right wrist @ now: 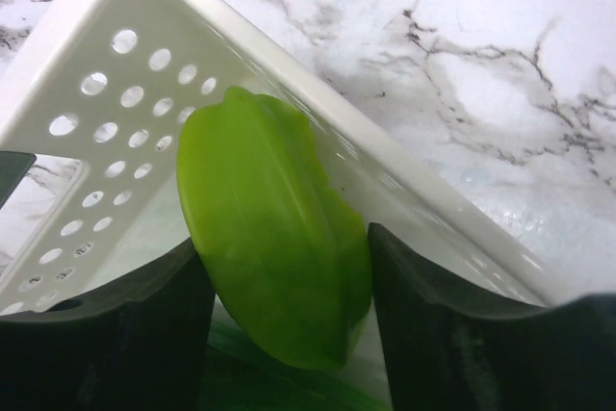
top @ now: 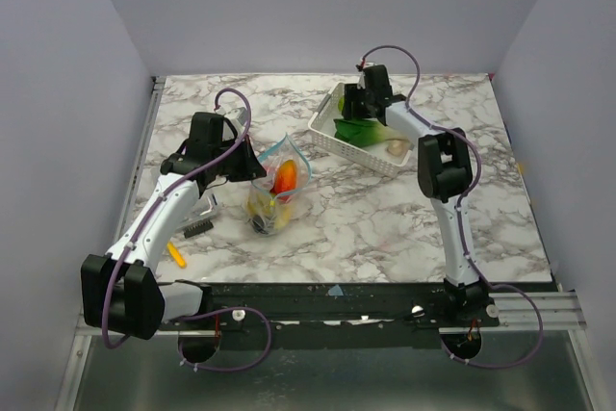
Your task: Place the food in the zip-top bag and seal the zipper
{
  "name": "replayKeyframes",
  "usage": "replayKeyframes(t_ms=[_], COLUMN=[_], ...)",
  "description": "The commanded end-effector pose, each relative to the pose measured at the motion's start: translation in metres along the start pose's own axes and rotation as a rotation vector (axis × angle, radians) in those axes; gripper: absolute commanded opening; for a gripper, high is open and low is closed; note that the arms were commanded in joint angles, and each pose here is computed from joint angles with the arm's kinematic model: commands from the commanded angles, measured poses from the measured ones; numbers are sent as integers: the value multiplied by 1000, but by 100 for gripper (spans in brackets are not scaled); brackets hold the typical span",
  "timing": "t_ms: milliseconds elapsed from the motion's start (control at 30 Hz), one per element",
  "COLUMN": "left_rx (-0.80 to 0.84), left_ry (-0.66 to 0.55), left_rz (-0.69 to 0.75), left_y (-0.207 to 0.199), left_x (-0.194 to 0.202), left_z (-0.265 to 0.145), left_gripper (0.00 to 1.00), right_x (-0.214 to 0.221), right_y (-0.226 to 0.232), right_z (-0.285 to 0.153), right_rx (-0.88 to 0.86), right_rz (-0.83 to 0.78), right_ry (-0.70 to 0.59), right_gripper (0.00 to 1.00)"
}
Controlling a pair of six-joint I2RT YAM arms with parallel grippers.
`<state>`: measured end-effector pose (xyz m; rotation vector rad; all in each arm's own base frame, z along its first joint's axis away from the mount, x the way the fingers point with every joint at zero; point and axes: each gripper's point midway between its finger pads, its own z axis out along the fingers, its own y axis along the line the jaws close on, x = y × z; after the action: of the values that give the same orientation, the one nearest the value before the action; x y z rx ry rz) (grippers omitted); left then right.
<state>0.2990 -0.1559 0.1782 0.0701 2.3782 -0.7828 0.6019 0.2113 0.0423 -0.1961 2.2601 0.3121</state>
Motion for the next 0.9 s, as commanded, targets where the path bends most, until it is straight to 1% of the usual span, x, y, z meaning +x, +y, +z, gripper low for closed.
replayKeyframes(t_ms=[0,200,400,500,567,667,700,733,867], left_rx=[-5,-2,7,14,21,30,31,33,41], left_ry=[-6,-8,-14,-21,-23,-28,-29,-31,-39], left_rz=[-3,-4,0,3,3,3,3,3,7], left_y=[3,2,0,-2,-4,-6,-6,-7,-9], left_x=[-2,-2,-3,-4,-4,-5,-5,-5,-6], left_z=[1,0,-2,-4,-5,-6,-6,-7,-9], left_gripper=[0,0,0,0,0,0,0,0,0], right_x=[-14,-40,-70,-79,-81,-83,-88,-84,-77], right_y=[11,19,27,34,40,47,52,56,98], right_z=[7,-10,-45,-70,-88,-117,-131,-140,-183], right_rx=[-49,-67,-72,-93,-102,-87,-91,-96,-187], right_rz=[7,31,61,91,111,121,127,141,139], right_ry=[-28,-71,-112,-108,-113,-133,-149,-145,-146], right_gripper=[59,47,45,37,33,33,31,30,29])
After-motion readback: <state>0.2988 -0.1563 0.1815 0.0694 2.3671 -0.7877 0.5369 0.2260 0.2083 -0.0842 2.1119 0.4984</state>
